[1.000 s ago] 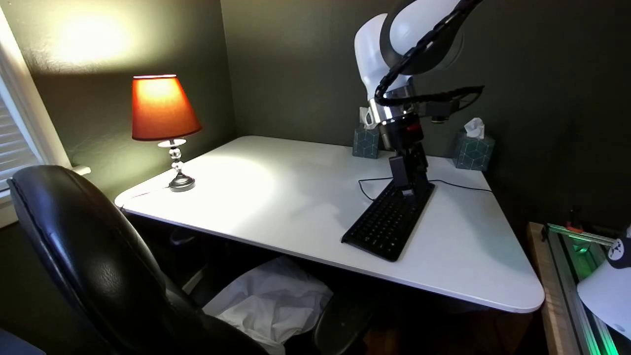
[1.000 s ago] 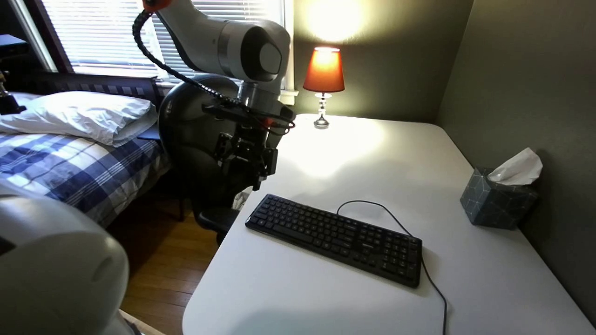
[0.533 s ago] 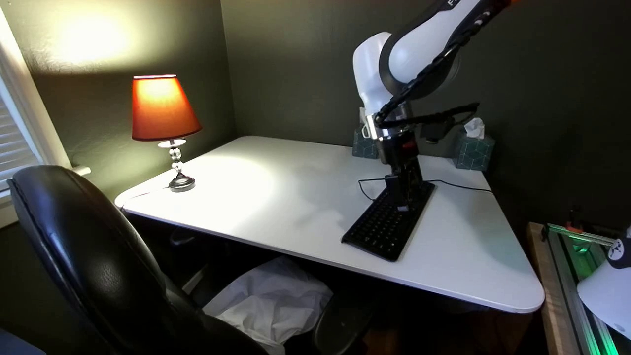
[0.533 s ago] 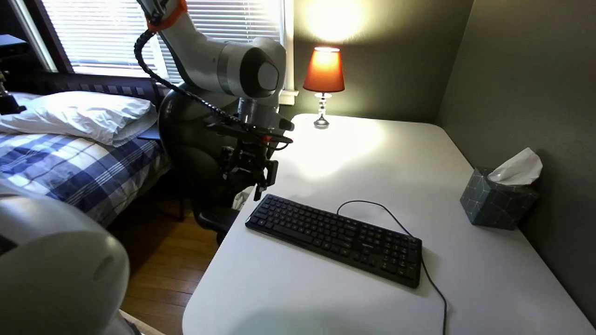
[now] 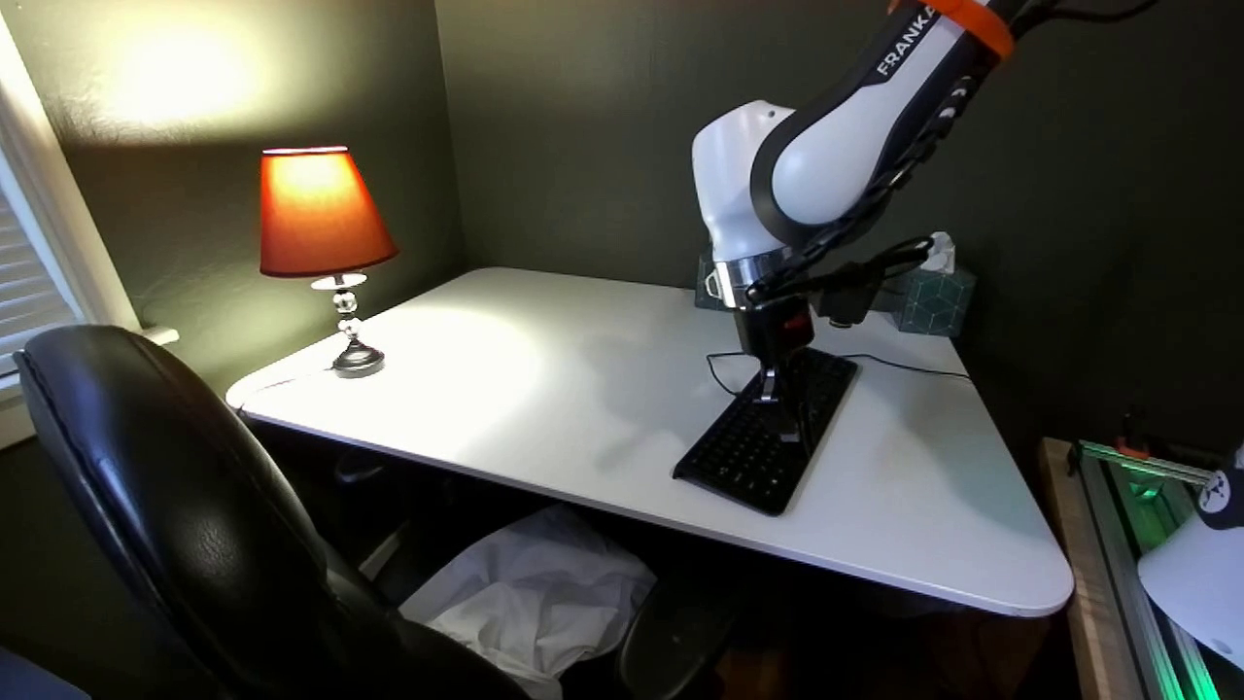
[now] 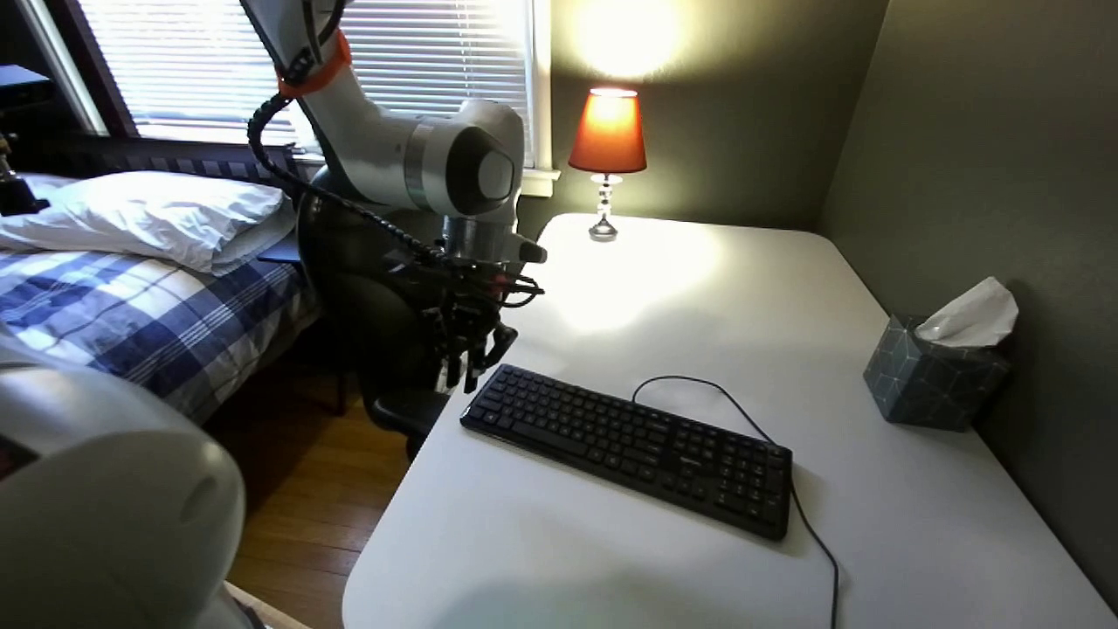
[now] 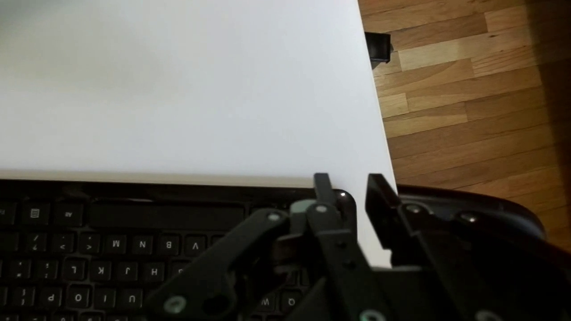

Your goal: Press the far left control key on the keyboard

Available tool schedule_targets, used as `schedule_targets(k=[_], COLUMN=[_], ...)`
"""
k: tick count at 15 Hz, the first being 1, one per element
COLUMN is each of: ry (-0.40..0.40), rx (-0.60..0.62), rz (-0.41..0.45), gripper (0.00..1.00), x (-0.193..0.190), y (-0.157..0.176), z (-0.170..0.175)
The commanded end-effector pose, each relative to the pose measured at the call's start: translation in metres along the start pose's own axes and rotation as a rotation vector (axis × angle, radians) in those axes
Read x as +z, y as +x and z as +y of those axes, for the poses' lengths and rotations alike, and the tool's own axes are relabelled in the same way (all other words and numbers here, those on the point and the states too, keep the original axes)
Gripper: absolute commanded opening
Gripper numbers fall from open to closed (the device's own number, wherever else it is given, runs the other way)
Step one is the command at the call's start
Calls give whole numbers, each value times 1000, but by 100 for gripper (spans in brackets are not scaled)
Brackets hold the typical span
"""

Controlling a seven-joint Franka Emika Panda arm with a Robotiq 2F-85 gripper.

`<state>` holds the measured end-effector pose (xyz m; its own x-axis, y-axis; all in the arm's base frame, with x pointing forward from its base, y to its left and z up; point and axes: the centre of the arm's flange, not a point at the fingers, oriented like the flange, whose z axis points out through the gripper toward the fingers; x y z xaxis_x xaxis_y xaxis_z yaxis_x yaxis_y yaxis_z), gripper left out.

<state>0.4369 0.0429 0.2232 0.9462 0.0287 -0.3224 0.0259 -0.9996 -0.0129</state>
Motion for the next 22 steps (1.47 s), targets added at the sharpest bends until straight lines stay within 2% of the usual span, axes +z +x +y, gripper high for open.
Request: schedule_targets(k=[1, 22], ry=[-28, -61], rx=[7, -29], rz=[24, -5], gripper=[0, 0], x=[16, 45], y=[1, 14], z=[-5, -9])
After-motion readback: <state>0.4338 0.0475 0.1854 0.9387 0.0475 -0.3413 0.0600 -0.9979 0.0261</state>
